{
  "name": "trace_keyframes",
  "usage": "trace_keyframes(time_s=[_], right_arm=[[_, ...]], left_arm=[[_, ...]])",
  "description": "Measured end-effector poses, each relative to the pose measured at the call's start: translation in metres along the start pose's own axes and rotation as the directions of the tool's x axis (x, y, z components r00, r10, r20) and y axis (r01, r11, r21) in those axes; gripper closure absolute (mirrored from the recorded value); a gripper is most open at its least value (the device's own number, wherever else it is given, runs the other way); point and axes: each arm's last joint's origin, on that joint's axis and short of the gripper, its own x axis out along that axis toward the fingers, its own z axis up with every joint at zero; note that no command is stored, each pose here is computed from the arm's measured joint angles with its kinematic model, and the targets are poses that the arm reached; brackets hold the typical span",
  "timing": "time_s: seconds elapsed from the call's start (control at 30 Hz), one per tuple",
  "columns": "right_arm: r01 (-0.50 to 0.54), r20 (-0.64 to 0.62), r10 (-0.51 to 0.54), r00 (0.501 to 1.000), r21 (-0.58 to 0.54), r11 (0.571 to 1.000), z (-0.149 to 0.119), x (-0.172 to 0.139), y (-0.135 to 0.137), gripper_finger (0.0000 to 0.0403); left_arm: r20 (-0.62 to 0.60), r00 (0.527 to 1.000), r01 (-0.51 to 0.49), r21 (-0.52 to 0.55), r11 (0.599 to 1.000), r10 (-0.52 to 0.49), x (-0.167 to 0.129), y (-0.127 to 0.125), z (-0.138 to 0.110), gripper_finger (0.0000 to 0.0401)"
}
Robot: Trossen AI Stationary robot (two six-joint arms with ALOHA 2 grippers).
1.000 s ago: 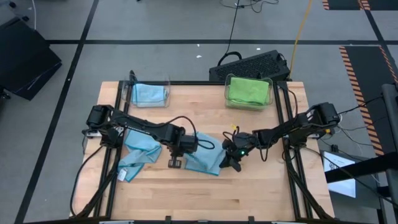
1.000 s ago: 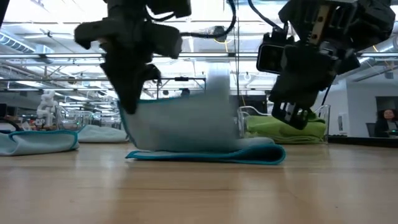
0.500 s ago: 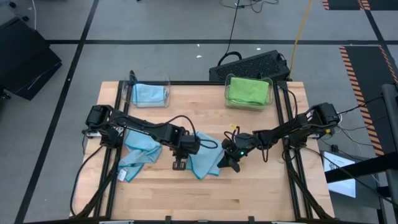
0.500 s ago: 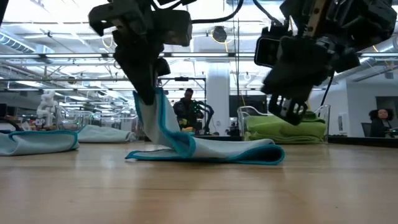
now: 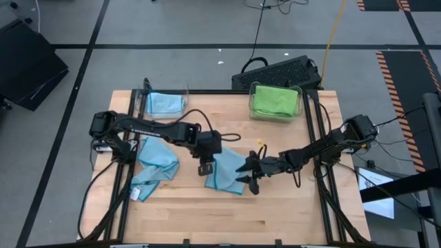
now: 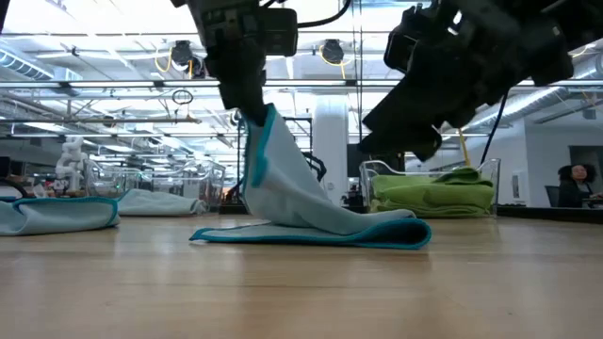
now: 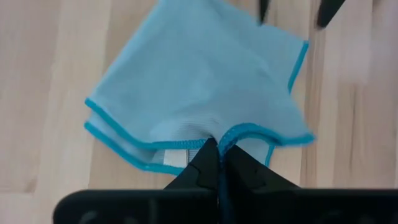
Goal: Sort microfiber towel by color & place in baskets
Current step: Fold the right blue towel
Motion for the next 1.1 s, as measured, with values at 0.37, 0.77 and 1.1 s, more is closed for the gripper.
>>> trace_keyframes(time_s=[0.37, 0.77, 1.1], right_arm=[[-0.012, 0.009, 0.012, 1.000, -0.026, 1.000, 0.000, 0.000, 0.005, 0.0204], [0.073, 0.109, -0.043, 0.993, -0.287, 0.955, 0.000, 0.022, 0.039, 0.0197], [0.291, 0.121, -0.268, 0.956, -0.524, 0.800, 0.011, 0.081, 0.056, 0.0193]], left_arm=[[0.104, 0.995, 0.012, -0.159, 0.987, 0.005, -0.002, 0.018, 0.013, 0.0396], [0.099, 0.995, 0.004, -0.203, 0.979, 0.017, -0.002, 0.019, 0.012, 0.0391], [0.093, 0.996, 0.006, -0.241, 0.970, 0.017, -0.001, 0.017, 0.012, 0.0389]])
